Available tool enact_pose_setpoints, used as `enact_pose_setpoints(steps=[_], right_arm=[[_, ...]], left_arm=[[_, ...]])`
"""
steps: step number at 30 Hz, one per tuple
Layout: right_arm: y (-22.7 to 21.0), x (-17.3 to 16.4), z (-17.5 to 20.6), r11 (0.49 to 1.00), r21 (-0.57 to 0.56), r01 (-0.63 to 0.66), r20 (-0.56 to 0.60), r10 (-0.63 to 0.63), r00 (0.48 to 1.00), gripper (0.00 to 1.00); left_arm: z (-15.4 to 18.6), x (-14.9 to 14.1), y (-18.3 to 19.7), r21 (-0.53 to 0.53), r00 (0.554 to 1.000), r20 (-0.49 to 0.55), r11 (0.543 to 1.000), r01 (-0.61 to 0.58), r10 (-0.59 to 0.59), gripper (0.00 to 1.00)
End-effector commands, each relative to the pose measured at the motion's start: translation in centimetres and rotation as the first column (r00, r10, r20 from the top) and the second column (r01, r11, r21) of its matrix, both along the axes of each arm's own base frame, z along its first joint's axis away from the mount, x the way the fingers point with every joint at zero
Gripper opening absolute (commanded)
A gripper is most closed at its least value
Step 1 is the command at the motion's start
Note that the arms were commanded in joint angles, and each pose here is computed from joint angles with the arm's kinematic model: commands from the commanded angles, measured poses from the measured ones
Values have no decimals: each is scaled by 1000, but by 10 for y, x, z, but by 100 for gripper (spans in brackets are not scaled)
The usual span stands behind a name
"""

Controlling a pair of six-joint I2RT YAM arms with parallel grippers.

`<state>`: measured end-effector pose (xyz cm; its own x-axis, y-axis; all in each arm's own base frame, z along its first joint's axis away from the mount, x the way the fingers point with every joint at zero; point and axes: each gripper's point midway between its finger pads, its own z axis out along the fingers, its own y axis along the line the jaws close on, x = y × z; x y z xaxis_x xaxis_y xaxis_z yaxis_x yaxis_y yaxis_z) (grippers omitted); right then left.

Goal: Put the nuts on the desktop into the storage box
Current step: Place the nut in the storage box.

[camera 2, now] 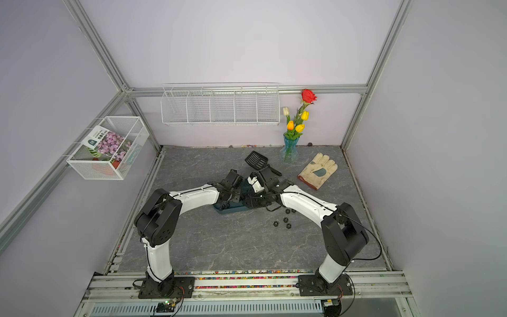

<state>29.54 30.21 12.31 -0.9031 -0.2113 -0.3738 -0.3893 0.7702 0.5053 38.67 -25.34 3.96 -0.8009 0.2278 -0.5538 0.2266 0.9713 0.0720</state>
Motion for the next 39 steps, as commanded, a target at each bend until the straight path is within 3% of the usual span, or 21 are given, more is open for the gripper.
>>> enact_pose_setpoints(steps=[1, 10, 18, 25, 31, 39], right_arm=[[3, 4, 2, 1000, 12, -15, 17, 15, 1000, 47], [2, 3, 2, 1000, 12, -13, 16, 13, 1000, 47], [1, 2, 3, 1000, 11, -13, 17, 13, 1000, 47], [-1, 1, 4, 1000, 7, -9, 20, 8, 1000, 46], [-2, 1, 5, 1000, 6, -7, 21, 7, 1000, 47], [-5, -1, 7, 1000, 2, 0, 29, 0, 1000, 47]], left_arm=[[-14, 1, -2, -10, 1000, -30, 1000, -8, 8, 0], [-22, 4, -1, -4, 999, -44, 1000, -17, 17, 3], [-24, 4, -1, -1, 998, -52, 1000, -26, 26, 20], [-29, 4, -3, 3, 997, -67, 1000, -21, 21, 23], [-22, 6, -5, -12, 998, -54, 1000, -21, 20, 39], [4, 12, -9, -47, 1000, 7, 999, -2, 3, 44]])
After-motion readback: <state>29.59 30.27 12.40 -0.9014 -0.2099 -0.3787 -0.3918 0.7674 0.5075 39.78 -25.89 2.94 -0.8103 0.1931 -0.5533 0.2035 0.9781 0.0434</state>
